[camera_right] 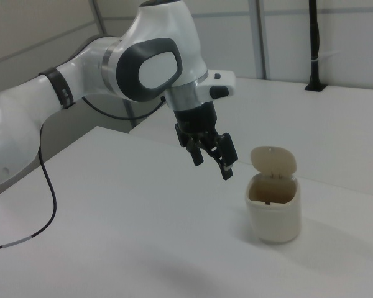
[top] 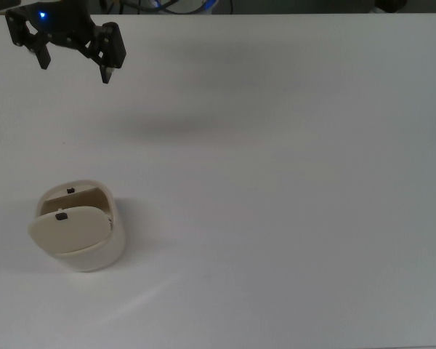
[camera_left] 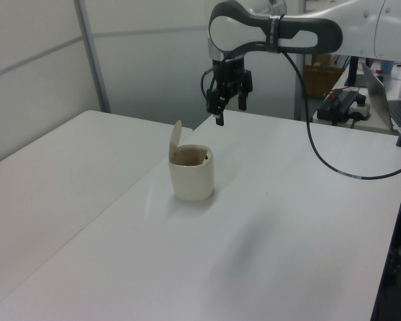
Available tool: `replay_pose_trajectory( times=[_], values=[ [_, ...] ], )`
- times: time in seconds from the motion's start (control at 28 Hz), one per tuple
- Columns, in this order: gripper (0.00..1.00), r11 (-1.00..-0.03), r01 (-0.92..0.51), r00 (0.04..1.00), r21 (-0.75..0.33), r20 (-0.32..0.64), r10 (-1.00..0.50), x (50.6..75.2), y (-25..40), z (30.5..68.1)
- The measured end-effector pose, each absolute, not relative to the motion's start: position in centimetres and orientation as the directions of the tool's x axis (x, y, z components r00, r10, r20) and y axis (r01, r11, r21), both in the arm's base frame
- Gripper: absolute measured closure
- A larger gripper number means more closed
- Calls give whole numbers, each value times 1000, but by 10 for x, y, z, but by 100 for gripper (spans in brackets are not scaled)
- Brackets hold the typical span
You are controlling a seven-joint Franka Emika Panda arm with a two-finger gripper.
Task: Close the trash can
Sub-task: 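Move the gripper toward the raised lid of the cream trash can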
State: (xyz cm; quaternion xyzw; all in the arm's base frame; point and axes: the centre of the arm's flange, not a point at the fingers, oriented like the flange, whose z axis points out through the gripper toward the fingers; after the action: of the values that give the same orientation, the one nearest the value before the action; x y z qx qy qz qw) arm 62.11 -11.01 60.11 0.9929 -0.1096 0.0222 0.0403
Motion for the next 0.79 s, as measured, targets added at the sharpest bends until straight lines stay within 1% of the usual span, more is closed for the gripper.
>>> replay_pose_trajectory(
  times=[0.36,0.54,0.68,0.71,0.79],
  values=[
    [0,-973,-223,974,60,59,-219,623,-111,599],
    [0,-975,-223,968,12,120,-220,635,-108,596],
    [1,-975,-222,965,-7,139,-221,647,-107,582],
    [3,-975,-221,965,-8,146,-219,651,-107,578],
    [3,-976,-219,961,-9,171,-217,658,-106,572]
  ],
)
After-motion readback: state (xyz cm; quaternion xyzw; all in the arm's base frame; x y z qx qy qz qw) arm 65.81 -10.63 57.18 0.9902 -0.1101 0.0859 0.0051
